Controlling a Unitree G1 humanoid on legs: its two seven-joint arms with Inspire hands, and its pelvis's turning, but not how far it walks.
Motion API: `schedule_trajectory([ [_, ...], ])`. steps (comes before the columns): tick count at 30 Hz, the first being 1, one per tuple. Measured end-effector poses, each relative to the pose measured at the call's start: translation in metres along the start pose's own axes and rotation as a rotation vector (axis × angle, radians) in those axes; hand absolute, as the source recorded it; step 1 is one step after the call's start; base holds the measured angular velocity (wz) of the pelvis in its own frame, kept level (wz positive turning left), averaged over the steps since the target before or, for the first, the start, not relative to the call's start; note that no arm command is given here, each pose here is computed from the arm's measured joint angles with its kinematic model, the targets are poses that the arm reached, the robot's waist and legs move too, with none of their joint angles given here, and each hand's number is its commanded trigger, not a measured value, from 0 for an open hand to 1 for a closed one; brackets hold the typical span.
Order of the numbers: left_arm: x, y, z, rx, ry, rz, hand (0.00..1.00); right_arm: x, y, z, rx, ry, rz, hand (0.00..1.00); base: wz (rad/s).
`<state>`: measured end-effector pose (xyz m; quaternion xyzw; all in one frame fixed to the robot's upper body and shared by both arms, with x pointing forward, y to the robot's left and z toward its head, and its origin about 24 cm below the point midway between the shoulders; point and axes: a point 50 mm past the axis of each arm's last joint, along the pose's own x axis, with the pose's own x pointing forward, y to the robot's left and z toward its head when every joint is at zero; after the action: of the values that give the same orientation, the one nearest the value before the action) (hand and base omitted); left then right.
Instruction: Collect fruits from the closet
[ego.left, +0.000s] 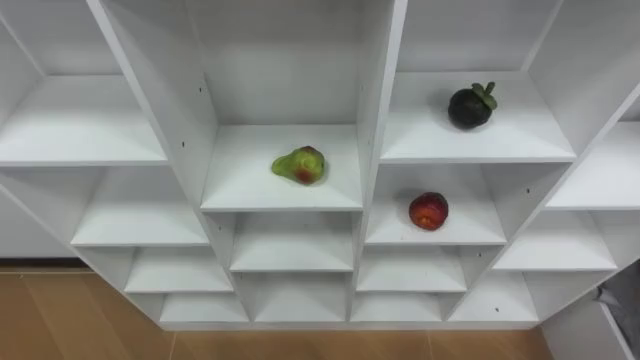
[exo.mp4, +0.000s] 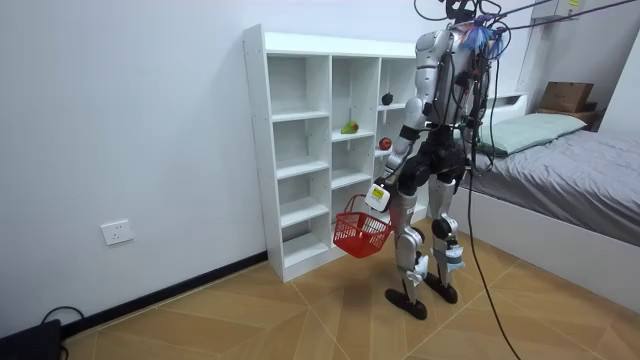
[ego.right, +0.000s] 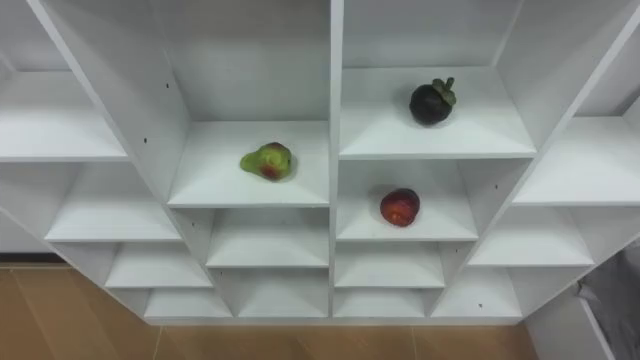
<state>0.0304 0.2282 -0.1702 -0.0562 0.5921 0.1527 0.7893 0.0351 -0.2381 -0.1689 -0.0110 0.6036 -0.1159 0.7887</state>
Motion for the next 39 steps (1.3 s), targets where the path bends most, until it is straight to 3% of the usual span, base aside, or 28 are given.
schedule_trajectory([
  [13,-0.001,0.004,-0.001,0.086,0.004,0.037,1.00,0.000,-0.001,-0.002,-0.013,0.006,-0.029,0.00,0.00],
  [26,0.000,0.005,0.003,0.084,-0.019,0.082,1.00,0.000,-0.004,0.001,-0.112,-0.014,-0.124,0.00,0.00],
  [39,0.000,0.004,0.008,0.097,-0.076,0.084,1.00,-0.003,-0.002,0.033,-0.103,-0.212,-0.153,0.00,0.00],
])
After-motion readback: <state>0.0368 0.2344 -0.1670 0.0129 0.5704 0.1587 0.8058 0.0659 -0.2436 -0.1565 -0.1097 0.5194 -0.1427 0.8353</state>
